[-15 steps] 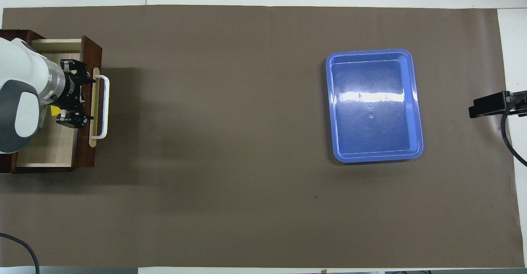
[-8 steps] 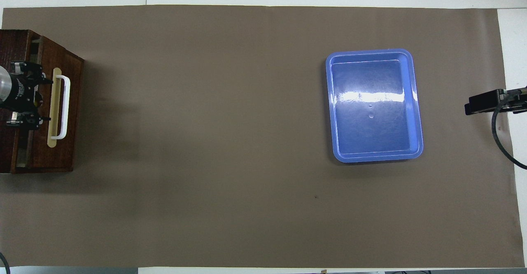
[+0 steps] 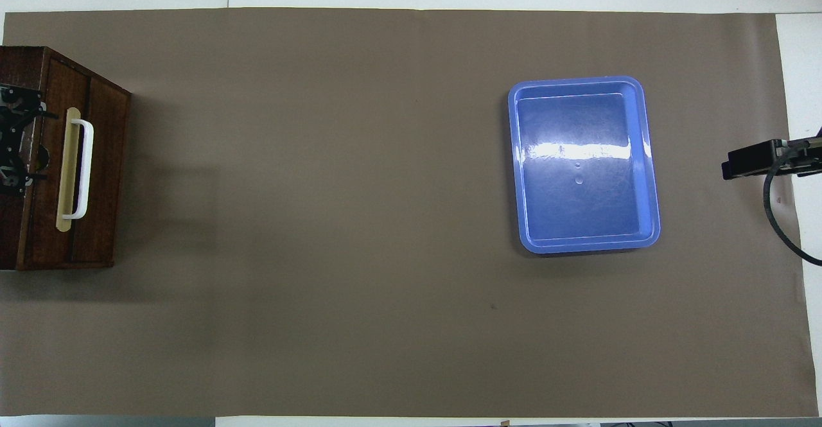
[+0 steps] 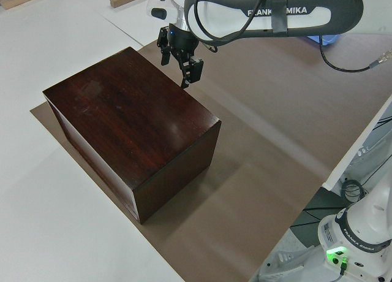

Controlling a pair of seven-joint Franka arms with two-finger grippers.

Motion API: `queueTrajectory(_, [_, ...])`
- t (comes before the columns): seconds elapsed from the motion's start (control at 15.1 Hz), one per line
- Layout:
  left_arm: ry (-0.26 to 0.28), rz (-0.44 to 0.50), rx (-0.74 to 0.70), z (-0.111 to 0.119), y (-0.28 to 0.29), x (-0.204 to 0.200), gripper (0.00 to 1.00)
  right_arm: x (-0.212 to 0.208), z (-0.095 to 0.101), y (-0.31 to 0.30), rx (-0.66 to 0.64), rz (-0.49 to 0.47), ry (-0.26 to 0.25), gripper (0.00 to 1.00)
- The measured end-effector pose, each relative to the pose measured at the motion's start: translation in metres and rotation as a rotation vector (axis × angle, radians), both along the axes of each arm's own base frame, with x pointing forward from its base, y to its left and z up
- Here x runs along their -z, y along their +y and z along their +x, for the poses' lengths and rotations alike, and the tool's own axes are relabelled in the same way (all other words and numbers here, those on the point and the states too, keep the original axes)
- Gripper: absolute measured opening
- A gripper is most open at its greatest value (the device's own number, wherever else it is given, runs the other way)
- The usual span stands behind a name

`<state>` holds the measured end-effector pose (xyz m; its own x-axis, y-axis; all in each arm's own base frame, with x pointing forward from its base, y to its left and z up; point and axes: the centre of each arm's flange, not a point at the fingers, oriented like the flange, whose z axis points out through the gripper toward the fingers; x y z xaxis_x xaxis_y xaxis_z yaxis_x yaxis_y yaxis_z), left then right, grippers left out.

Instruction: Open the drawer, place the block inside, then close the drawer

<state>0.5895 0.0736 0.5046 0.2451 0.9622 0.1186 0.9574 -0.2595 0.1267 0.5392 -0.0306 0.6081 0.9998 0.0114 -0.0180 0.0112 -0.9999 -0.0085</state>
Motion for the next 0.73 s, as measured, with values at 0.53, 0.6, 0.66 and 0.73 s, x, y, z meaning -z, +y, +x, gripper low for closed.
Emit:
queueTrajectory(0.53, [0.164,0.030,0.468,-0.029,-0.038,-0.056,1.00,0.004,-0.002,0.000,0.000,0.001,0.020,1.00])
queueTrajectory(0.6, [0.184,0.022,0.547,-0.031,-0.042,-0.060,1.00,0.004,-0.002,0.000,0.000,0.001,0.020,1.00])
queueTrajectory(0.66, [0.197,0.011,0.620,-0.032,-0.042,-0.063,1.00,0.004,-0.002,0.000,0.000,0.001,0.020,1.00])
queueTrajectory(0.73, [0.208,0.002,0.696,-0.033,-0.040,-0.067,1.00,0.004,-0.002,0.000,0.000,0.001,0.020,1.00])
